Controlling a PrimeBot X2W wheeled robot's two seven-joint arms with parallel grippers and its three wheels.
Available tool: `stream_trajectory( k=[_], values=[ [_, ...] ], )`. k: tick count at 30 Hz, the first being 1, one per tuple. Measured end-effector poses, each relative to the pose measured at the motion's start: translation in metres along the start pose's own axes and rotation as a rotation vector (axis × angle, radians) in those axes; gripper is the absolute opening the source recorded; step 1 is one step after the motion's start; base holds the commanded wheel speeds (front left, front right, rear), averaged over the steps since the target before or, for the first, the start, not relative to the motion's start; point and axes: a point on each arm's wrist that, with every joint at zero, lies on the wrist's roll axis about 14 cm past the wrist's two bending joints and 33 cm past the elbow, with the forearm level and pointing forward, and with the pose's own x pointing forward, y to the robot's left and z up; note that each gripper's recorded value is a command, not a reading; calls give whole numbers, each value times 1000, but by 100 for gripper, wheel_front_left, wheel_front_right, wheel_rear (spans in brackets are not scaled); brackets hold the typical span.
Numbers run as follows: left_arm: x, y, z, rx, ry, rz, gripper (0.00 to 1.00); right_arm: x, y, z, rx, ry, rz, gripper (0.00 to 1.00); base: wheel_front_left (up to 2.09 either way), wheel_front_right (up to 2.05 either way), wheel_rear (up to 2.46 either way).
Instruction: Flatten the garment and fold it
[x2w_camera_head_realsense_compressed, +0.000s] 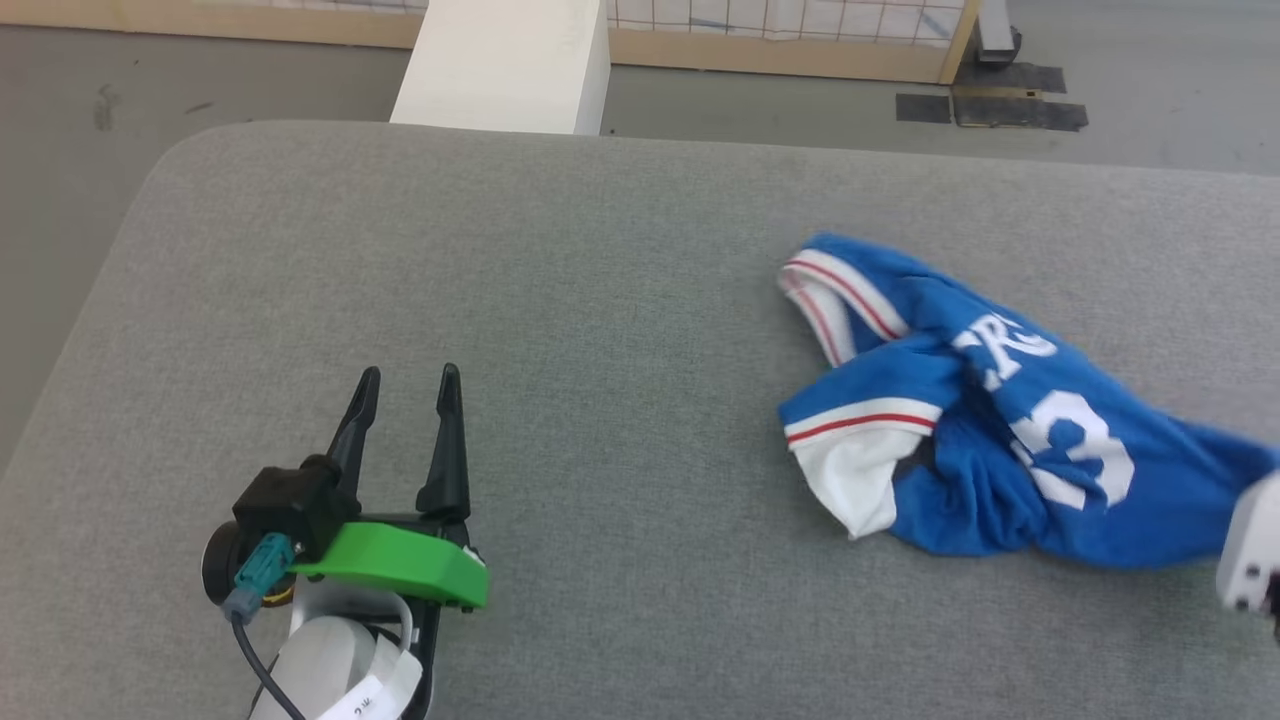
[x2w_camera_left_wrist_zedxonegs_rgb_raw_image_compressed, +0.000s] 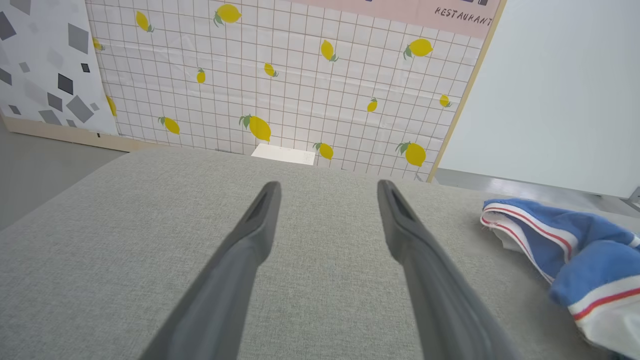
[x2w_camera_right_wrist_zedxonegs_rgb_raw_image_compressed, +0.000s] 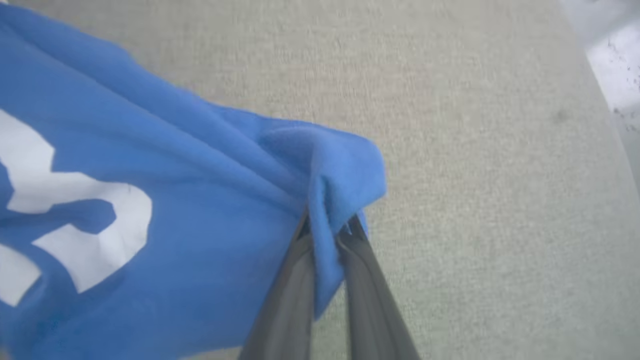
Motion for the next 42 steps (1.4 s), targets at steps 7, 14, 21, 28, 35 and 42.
stream_trajectory(
  k=[7, 14, 21, 28, 35, 42],
  values=[
    [-1, -4, 0, -3, 2, -12, 100, -12, 7, -2, 117, -99, 26, 100, 0, 0, 0],
    [-5, -9, 4, -26, -7, -26, 100, -60, 2, 85, 256, -586, 47, 100, 0, 0, 0],
    [-4, -53, -18, -149, 114, -134, 100, -82, -11, 66, 306, -652, 31, 100, 0, 0, 0],
    [-6, -161, -54, -157, 442, -473, 100, -83, -20, 44, 341, -615, 18, 100, 0, 0, 0],
    [-31, -226, -101, 66, 795, -732, 100, -79, -30, 26, 349, -572, -17, 100, 0, 0, 0],
    [-15, -229, -133, 237, 862, -745, 100, -68, -38, 5, 356, -514, -53, 100, 0, 0, 0]
  ],
)
